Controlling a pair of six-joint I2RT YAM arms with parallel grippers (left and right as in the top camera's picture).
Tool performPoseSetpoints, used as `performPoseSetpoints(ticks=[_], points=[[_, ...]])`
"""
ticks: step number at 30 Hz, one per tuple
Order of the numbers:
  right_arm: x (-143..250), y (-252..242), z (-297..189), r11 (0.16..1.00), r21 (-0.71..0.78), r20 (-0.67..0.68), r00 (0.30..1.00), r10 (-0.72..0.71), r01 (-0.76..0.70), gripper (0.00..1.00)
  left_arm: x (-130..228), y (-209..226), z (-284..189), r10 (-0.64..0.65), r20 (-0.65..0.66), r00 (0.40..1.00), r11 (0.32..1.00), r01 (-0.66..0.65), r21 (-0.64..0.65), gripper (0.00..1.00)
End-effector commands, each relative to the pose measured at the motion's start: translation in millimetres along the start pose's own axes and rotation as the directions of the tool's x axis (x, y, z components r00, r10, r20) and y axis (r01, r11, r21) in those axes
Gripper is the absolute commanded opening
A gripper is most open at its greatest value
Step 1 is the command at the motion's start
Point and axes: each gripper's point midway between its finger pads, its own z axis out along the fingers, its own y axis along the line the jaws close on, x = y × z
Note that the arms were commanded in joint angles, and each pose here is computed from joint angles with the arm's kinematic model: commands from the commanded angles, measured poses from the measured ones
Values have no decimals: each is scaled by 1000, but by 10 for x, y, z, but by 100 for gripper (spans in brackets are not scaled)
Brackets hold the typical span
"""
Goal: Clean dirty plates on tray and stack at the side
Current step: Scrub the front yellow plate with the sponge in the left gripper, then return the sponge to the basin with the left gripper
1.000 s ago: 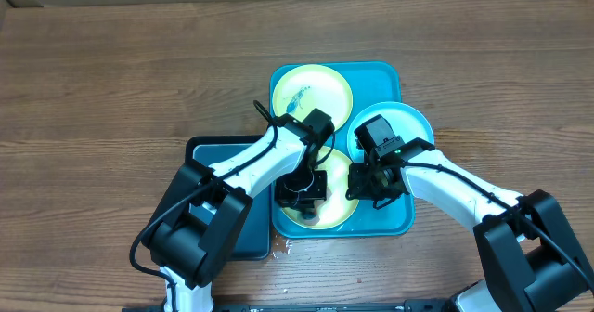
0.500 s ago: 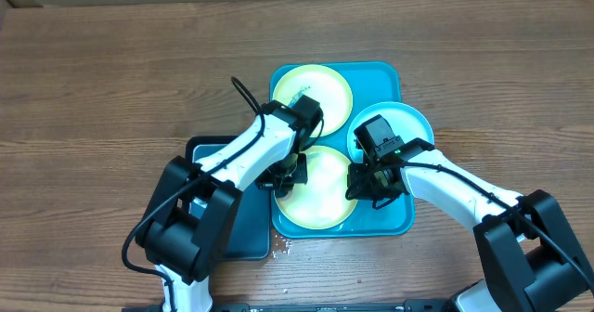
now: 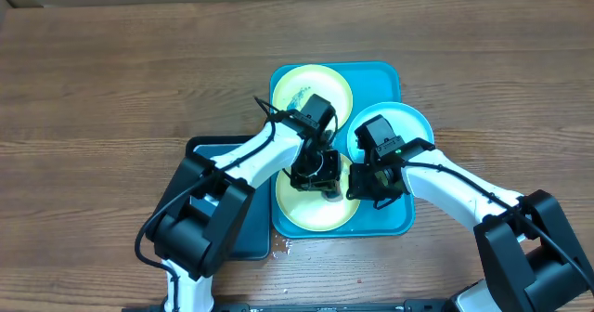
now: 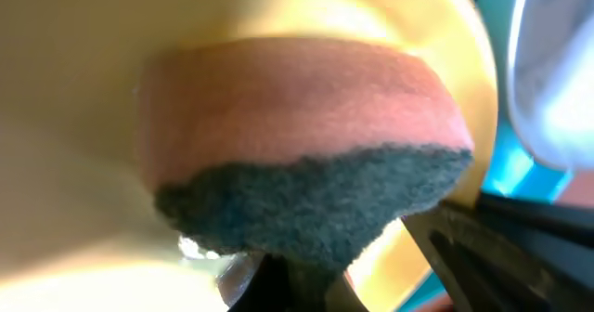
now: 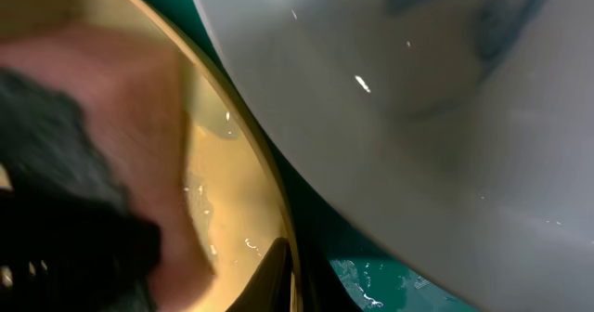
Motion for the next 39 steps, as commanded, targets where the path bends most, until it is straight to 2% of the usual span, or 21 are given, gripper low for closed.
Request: performPoseSetpoints(ticks=[1, 4, 9, 16, 20, 25, 32, 35, 39], points=[[-23, -120, 37, 998, 57, 13, 1000, 4, -5, 5, 287, -2, 127, -20, -139, 990, 999, 25, 36, 4], [-20, -122, 37, 998, 58, 12, 1000, 5, -5, 5, 413, 234, 103, -77, -168, 983, 994, 63, -88, 4], [-24, -119, 37, 998, 56, 14, 1000, 4, -4, 5, 526, 670, -27, -154, -160, 975, 946, 98, -310, 4], [-25, -119, 37, 998, 56, 14, 1000, 4, -4, 5, 318, 1175, -343, -258, 44, 965, 799, 239, -552, 4], [-16, -124, 37, 998, 59, 10, 1000, 4, -5, 4, 238, 1207, -425, -286, 89, 954, 786, 287, -547, 4], [8, -137, 36, 998, 64, 1, 1000, 7, -7, 4, 170, 962, -603, -256, 136, 957, 849, 290, -441, 4], [17, -142, 36, 998, 66, -3, 1000, 7, -7, 4, 136, 644, -1306, -166, 333, 928, 913, 272, -303, 4], [16, -142, 36, 998, 66, -2, 1000, 7, -7, 4, 177, 769, -1643, -151, 426, 892, 895, 307, -325, 4], [15, -141, 36, 998, 66, -2, 1000, 7, -7, 4, 304, 1211, -1888, -180, 469, 864, 800, 406, -442, 4]])
